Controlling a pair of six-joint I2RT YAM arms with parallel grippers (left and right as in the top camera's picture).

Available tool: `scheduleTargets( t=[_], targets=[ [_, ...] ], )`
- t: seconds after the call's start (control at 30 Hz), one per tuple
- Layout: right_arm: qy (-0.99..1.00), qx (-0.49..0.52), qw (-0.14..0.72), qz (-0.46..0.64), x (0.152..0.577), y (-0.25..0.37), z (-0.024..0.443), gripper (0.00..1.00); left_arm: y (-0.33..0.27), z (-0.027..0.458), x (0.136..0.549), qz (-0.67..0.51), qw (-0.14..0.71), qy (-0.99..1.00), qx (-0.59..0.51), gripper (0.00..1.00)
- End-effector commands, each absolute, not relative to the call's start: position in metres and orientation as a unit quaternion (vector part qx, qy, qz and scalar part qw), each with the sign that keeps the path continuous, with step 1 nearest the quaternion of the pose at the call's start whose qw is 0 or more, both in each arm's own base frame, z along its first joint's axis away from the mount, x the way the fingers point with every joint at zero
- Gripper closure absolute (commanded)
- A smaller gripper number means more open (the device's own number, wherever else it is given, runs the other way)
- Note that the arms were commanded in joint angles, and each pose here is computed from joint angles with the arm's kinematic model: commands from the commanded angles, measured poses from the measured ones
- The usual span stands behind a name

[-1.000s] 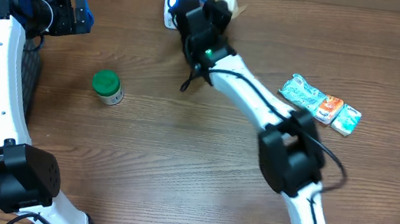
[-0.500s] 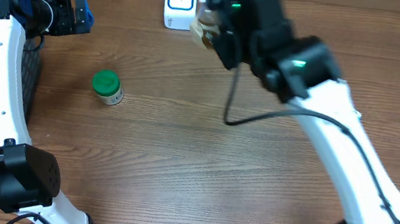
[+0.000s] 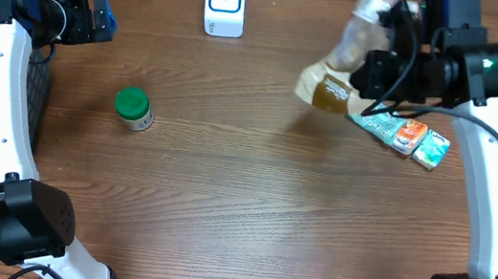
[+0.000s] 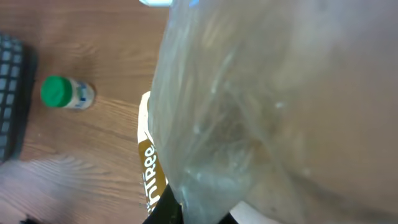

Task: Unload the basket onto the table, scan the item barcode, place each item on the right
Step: 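Carry the pouch right and place it beside the other packs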

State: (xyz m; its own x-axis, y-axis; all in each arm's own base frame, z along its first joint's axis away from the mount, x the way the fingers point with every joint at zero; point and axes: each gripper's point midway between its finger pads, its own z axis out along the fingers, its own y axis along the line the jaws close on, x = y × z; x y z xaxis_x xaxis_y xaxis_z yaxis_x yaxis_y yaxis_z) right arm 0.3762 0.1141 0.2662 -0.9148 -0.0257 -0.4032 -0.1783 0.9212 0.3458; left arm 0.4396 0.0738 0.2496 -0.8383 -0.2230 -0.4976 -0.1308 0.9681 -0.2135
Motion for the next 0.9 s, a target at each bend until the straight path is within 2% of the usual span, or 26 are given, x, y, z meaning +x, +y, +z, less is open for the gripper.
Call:
scheduleTargets(
  t=[0.0,0.23,0.57,0.63,0.73,0.8,0.87],
  targets=[
    [0.966,-0.004,0.156,0.207,0.374,0.098,0.233,0.96,0.073,0.260,0.440,-0.087,0.282,0.951,-0.092,0.00],
    [0.970,0.064,0.128,0.195,0.376,0.051,0.169,0.96,0.073,0.260,0.440,-0.087,0.282,0.951,-0.092,0.01],
    [0.967,0.128,0.153,0.161,0.380,-0.008,0.100,0.96,0.073,0.260,0.440,-0.087,0.282,0.951,-0.092,0.00],
    [0.967,0.134,0.147,0.161,0.376,-0.011,0.095,0.84,0.073,0.260,0.440,-0.087,0.282,0.951,-0.092,0.00],
    [0.968,0.137,0.139,0.161,0.372,-0.011,0.094,0.51,0.073,0.260,0.440,-0.087,0.282,0.951,-0.092,0.00],
    [0.968,0.138,0.133,0.161,0.369,-0.011,0.094,0.41,0.073,0.260,0.440,-0.087,0.282,0.951,-0.092,0.00],
    [0.969,0.139,0.127,0.162,0.367,-0.010,0.096,0.34,0.073,0.260,0.440,-0.087,0.282,0.951,-0.092,0.00]
  ],
)
